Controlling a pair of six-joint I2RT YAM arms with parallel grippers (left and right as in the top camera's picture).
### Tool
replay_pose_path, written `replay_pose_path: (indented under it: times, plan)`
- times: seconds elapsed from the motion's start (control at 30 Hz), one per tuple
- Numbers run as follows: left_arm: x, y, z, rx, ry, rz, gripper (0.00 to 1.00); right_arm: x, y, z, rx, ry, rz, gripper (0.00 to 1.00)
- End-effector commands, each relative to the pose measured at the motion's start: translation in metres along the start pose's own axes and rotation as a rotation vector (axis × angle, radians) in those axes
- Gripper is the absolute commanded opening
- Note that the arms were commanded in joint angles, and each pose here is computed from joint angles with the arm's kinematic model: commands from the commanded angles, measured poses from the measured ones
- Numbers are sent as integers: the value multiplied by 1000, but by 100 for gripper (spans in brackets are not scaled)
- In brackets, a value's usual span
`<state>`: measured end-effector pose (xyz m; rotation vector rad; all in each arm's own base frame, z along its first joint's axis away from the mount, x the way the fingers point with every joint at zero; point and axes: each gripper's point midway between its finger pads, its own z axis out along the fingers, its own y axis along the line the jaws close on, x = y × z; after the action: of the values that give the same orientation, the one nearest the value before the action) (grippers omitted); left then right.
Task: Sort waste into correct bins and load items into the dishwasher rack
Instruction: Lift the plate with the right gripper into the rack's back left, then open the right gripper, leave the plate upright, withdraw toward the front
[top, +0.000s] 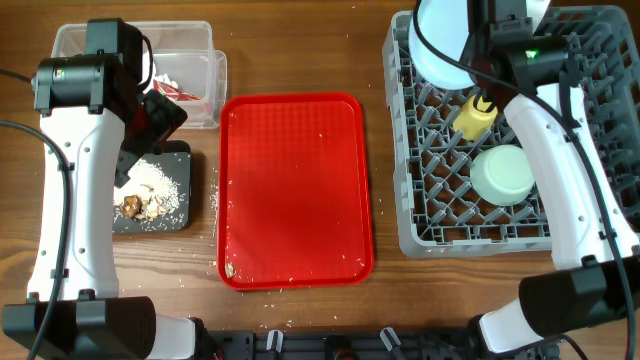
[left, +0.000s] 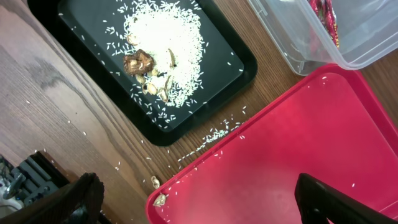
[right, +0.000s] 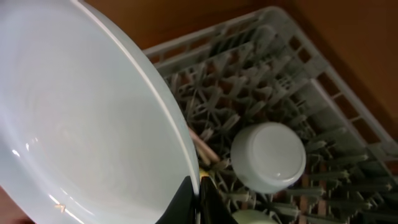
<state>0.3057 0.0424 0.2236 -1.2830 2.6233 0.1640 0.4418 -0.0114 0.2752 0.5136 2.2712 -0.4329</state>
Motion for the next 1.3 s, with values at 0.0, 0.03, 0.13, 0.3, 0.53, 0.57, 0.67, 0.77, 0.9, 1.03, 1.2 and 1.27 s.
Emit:
replay_pose_path:
  times: [0.0, 0.03, 0.13, 0.3, 0.53, 0.57, 0.67, 0.77, 0.9, 1.03, 1.2, 1.27]
  plan:
    - [-4, 3, 0, -14, -16, 0, 100, 0, 3, 23, 87, -20, 29, 4]
    - [-4, 3, 0, -14, -16, 0, 100, 3, 6, 28, 90, -13, 27, 4]
    - [-4, 3, 0, -14, -16, 0, 100, 13, 19, 50, 99, 13, 27, 4]
    - [-4, 3, 0, -14, -16, 0, 100, 32, 37, 73, 108, 49, -17, 4]
    - [-4, 3, 0, -14, -16, 0, 100, 38, 59, 64, 71, 39, -56, 4]
    - [-4, 3, 0, -14, -16, 0, 100, 39, 62, 62, 67, 38, -63, 4]
    - [-4, 3, 0, -14, -16, 0, 100, 41, 67, 59, 57, 39, -73, 4]
    - [-4, 3, 0, -14, -16, 0, 100, 48, 80, 56, -13, 71, -104, 15]
    - [-4, 3, 0, -14, -16, 0, 100, 51, 99, 34, -190, 128, -101, 52]
    - [-4, 3, 0, -14, -16, 0, 100, 33, 102, -17, -376, 117, -50, 61]
    - [-4, 3, 0, -14, -16, 0, 100, 21, 71, -82, -481, 89, -14, 66]
    - [-4, 3, 0, -14, -16, 0, 100, 27, 54, -102, -482, 112, 6, 65]
